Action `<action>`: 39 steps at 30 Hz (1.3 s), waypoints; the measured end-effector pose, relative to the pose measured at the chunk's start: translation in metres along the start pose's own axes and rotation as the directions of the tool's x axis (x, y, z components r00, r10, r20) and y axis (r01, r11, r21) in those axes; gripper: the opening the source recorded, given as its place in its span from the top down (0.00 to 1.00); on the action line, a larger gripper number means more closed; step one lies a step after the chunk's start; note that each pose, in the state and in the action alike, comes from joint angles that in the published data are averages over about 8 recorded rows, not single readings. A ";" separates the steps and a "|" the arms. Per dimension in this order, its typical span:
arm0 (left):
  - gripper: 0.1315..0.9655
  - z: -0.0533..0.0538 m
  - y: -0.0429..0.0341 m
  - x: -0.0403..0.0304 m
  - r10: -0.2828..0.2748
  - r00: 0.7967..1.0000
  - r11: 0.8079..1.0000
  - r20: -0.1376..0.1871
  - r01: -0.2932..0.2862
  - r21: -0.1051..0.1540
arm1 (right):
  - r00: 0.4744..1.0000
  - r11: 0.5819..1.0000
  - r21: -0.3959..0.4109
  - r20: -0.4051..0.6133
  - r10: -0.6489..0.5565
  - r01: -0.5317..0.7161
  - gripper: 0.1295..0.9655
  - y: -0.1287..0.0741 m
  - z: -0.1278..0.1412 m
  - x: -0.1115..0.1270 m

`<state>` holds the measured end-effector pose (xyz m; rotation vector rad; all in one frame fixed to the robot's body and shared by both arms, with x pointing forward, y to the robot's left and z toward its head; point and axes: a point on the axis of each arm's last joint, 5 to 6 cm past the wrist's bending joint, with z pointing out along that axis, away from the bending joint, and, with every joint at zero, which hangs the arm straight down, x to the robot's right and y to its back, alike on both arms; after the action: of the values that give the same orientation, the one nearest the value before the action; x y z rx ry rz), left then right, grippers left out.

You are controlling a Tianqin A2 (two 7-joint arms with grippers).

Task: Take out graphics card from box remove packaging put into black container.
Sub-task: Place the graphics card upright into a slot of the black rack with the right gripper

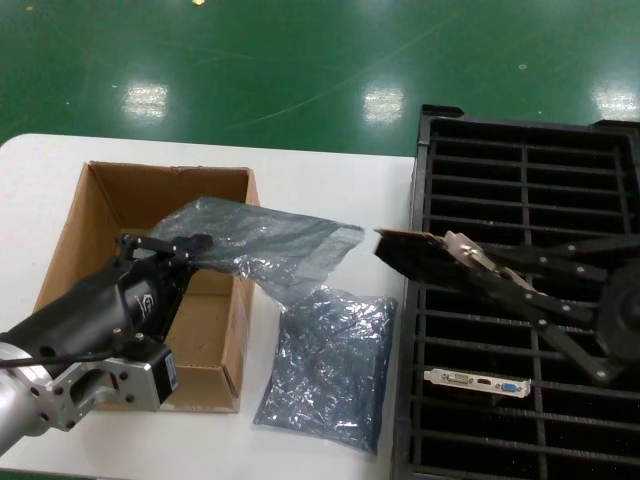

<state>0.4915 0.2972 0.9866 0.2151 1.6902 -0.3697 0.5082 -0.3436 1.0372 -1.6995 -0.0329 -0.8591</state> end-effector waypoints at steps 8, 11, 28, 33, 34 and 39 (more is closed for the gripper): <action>0.99 0.000 0.0000 0.0000 0.000 1.000 1.000 0.000 0.000 0.000 | 0.999 0.992 -0.125 0.045 -0.024 0.030 0.93 -0.002 -0.017 0.012; 0.99 0.000 0.0000 0.0000 0.000 1.000 1.000 0.000 0.000 0.000 | 0.999 0.988 -0.149 0.048 -0.024 0.031 0.93 -0.001 -0.018 0.014; 0.99 0.000 0.0000 0.0000 0.000 1.000 1.000 0.000 0.000 0.000 | 0.999 0.984 -0.179 0.053 -0.008 0.018 0.93 -0.005 -0.007 0.015; 0.99 0.000 0.0000 0.0000 0.000 1.000 1.000 0.000 0.000 0.000 | 0.995 0.974 -0.225 0.103 -0.003 0.026 0.93 -0.012 0.007 0.020; 0.99 0.000 0.0000 0.0000 0.000 1.000 1.000 0.000 0.000 0.000 | 0.993 0.971 -0.237 0.120 -0.006 0.034 0.93 -0.013 0.010 0.021; 0.99 0.000 0.0000 0.0000 0.000 1.000 1.000 0.000 0.000 0.000 | 0.976 0.951 -0.292 0.213 -0.036 0.099 0.93 -0.022 0.021 0.028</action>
<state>0.4915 0.2971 0.9866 0.2152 1.6903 -0.3697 0.5300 -0.3302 1.0696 -2.0810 -0.1059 -0.7640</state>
